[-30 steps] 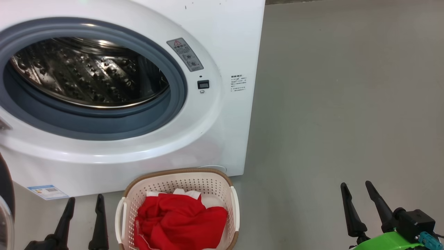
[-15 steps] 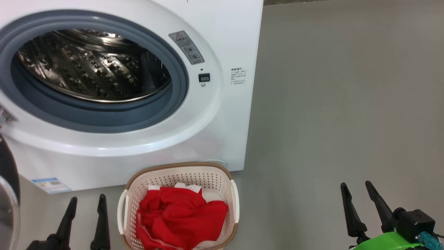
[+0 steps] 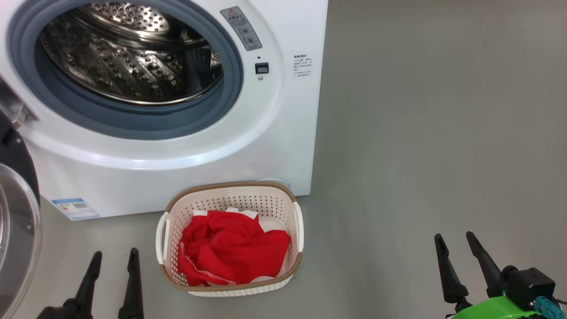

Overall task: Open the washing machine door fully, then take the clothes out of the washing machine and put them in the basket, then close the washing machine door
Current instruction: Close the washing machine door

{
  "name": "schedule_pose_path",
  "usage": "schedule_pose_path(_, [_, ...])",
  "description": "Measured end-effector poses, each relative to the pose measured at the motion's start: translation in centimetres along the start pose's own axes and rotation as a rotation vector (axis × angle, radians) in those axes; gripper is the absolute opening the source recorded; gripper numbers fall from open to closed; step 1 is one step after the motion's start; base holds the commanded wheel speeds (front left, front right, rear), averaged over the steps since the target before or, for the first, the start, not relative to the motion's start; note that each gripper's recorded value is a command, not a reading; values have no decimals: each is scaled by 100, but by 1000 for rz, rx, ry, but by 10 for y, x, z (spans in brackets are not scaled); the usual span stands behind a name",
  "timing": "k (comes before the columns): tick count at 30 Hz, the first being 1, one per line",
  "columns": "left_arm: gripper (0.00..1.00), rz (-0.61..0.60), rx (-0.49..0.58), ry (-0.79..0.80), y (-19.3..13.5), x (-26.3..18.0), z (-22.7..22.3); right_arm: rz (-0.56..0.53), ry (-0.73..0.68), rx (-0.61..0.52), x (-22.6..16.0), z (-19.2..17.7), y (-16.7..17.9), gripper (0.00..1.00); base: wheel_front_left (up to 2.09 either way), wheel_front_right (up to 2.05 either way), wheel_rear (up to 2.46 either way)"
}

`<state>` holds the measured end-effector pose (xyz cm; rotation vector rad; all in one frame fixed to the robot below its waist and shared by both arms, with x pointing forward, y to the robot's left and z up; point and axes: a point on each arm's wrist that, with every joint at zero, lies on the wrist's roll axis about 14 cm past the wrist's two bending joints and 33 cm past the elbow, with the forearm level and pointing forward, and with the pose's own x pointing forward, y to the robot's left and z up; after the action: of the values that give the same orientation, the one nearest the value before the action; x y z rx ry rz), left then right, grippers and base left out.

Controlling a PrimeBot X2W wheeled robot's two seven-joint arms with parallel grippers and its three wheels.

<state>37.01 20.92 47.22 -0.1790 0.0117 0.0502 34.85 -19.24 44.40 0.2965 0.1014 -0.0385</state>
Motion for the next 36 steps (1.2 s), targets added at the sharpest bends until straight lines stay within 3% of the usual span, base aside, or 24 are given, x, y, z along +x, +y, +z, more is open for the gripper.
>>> schedule_pose_path(21, [100, 12, -1, -2, 3, -2, 1, 11, 5, 0, 2, -2, 3, 100, -8, 8, 0])
schedule_pose_path(36, [100, 155, -40, -9, 45, -38, 2, 154, 48, -13, 21, -15, 49, 100, 0, 0, 0])
